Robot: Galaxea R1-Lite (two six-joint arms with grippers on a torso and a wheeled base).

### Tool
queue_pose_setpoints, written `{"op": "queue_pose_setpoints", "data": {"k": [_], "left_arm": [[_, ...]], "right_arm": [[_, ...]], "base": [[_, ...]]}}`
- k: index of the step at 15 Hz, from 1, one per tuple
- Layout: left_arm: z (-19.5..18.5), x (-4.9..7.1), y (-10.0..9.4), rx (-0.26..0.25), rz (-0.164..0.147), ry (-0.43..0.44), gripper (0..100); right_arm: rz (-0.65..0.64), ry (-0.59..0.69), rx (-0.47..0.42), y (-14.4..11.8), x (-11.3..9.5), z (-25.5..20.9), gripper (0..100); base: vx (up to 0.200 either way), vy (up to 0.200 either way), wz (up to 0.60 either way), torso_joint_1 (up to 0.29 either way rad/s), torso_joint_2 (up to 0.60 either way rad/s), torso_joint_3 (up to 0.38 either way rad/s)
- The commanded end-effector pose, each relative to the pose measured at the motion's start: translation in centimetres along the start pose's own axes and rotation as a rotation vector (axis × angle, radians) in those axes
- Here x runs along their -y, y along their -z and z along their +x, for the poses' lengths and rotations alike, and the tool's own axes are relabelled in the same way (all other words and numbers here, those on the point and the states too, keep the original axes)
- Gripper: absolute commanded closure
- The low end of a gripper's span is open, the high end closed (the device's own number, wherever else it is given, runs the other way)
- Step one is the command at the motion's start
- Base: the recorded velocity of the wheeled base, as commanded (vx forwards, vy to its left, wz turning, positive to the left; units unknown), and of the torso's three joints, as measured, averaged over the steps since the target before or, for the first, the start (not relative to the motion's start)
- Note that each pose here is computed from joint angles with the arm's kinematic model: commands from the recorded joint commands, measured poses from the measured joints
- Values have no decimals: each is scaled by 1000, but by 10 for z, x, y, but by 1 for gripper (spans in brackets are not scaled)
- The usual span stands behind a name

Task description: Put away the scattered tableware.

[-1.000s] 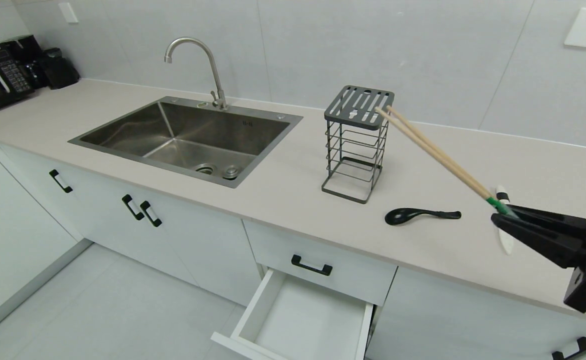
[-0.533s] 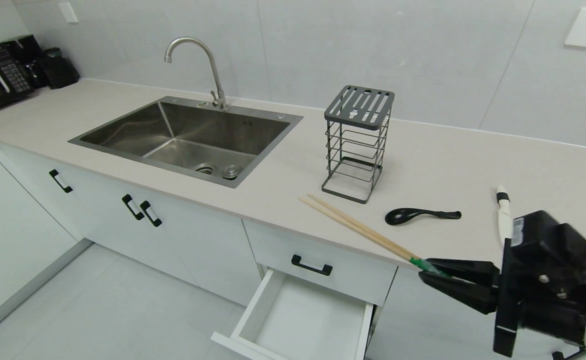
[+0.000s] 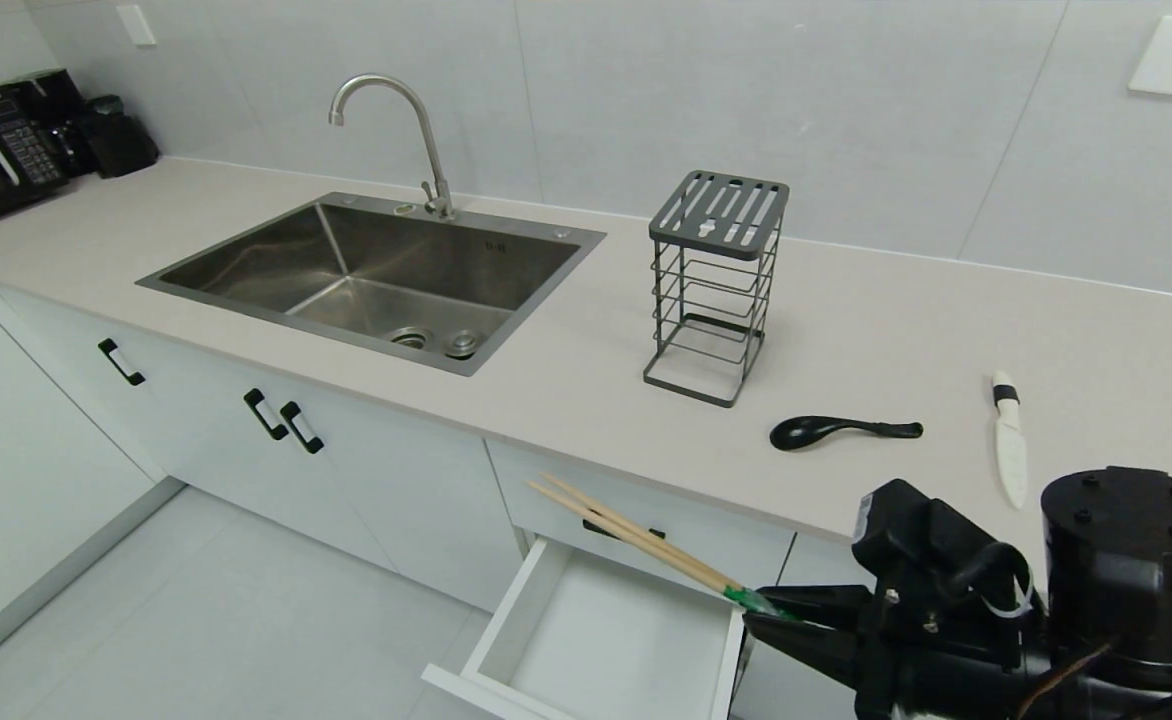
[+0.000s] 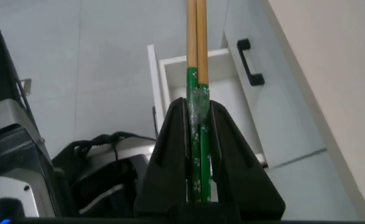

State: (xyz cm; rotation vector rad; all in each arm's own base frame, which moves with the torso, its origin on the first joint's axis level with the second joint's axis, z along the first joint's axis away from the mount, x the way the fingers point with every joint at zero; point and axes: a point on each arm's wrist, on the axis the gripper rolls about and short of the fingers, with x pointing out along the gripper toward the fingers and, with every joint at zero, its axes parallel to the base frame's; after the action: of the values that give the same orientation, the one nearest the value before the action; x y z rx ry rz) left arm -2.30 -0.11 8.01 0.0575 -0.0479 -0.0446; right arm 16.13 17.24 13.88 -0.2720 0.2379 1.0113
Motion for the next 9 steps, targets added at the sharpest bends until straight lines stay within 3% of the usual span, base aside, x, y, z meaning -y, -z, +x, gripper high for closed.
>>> {"op": "queue_pose_setpoints", "data": {"k": [1,3,7,9], "left_arm": [[0,0,0,-1,0,0,0],[0,0,0,-1,0,0,0],[0,0,0,-1,0,0,0],[0,0,0,-1,0,0,0]], "right_arm": [[-15,-20,3,2,-5,18,100],[-21,-18,-16,4,-8,27,100],[-282,-30,-45,9,-9,47,100],[-277,-33,-46,9,-9,48,100]], "base": [[0,0,0,0,0,0],[0,0,0,0,0,0],[0,0,0,0,0,0],[0,0,0,0,0,0]]}}
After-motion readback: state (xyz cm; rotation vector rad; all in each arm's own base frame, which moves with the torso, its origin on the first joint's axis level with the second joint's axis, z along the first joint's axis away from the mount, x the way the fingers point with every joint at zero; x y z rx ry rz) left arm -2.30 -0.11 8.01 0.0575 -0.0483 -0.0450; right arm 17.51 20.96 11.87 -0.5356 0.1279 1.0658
